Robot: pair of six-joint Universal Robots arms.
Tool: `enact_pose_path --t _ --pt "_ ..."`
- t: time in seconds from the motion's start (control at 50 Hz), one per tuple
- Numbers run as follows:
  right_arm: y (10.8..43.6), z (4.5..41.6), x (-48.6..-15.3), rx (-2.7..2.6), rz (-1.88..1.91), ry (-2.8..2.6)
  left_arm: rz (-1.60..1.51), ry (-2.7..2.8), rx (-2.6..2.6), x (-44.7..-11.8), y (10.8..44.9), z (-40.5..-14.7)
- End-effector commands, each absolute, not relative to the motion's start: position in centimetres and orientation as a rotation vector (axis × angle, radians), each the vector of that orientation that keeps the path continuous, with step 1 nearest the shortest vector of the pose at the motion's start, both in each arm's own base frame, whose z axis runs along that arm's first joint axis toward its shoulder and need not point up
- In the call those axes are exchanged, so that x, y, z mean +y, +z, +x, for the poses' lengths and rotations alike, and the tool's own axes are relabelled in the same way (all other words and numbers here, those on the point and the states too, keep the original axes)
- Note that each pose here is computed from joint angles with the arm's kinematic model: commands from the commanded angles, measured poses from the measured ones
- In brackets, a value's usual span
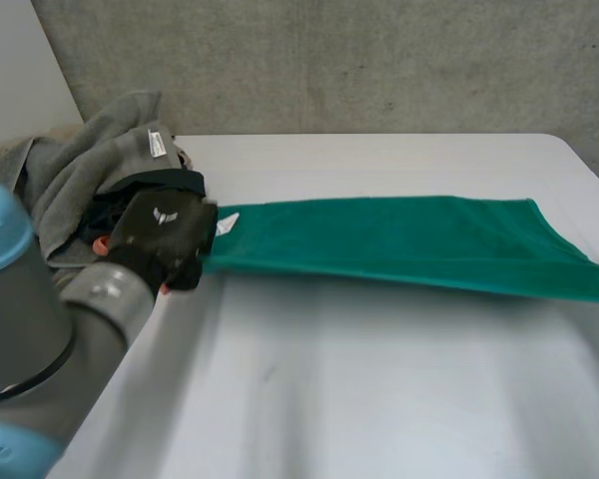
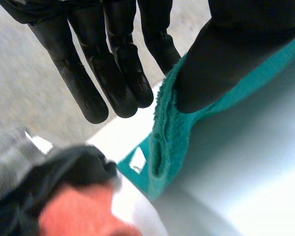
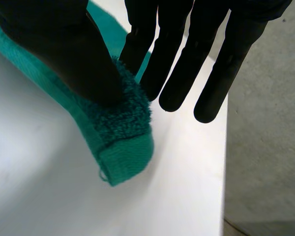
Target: Fold the laundry.
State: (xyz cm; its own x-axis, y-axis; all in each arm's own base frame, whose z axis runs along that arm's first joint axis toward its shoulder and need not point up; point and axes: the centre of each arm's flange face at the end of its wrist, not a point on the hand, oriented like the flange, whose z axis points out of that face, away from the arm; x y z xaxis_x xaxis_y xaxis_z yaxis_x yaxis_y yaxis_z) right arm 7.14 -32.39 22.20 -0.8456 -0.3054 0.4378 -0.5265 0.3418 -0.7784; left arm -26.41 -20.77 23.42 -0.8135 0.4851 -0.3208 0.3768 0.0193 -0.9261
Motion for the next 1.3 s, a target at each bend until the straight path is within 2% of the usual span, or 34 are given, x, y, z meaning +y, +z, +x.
enact_pose_path --t 0.02,0.08,0.16,0.32,0.42,0.58,0.72,0.86,0.98,1.08,1.16,1.24,1.3 --pt "22.4 6.0 -29.7 -2.365 1.026 1.172 -1.131 1.631 -2.388 -15.2 21.7 -23.4" --pt "21.9 5.9 -28.8 -2.365 1.1 1.041 -1.237 1.532 -2.43 -13.3 20.6 -22.6" --pt "21.2 5.9 -28.6 -2.37 1.108 0.986 -1.29 1.531 -2.377 -12.5 20.1 -23.4" --pt "18.5 7.1 -32.2 -2.343 1.065 1.082 -1.273 1.689 -2.287 -17.4 17.7 -27.0" --pt "17.9 8.1 -34.9 -2.29 1.044 1.145 -1.225 1.776 -2.277 -21.9 16.3 -29.4" --pt "16.4 11.2 -39.1 -2.148 1.106 1.285 -1.158 1.888 -2.355 -26.9 14.6 -31.4" --pt "15.1 13.2 -42.8 -1.961 1.09 1.456 -1.165 1.975 -2.343 -28.8 14.1 -32.7" --pt "14.0 13.5 -45.5 -1.861 1.03 1.513 -1.224 2.025 -2.337 -30.0 13.2 -33.4" --pt "12.6 14.7 -45.8 -1.861 1.047 1.519 -1.214 2.061 -2.282 -30.1 13.4 -34.2" --pt "15.4 14.8 -46.0 -1.836 0.888 1.596 -1.151 2.178 -2.172 -30.1 15.9 -35.2" --pt "21.6 14.2 -44.6 -1.849 0.686 1.801 -1.06 2.291 -2.09 -30.1 20.0 -34.8" --pt "25.3 13.0 -43.1 -1.842 0.687 1.927 -1.03 2.326 -2.062 -29.6 21.9 -34.2" --pt "25.9 12.1 -42.0 -1.883 0.746 1.937 -1.025 2.324 -2.074 -29.1 22.4 -33.5"
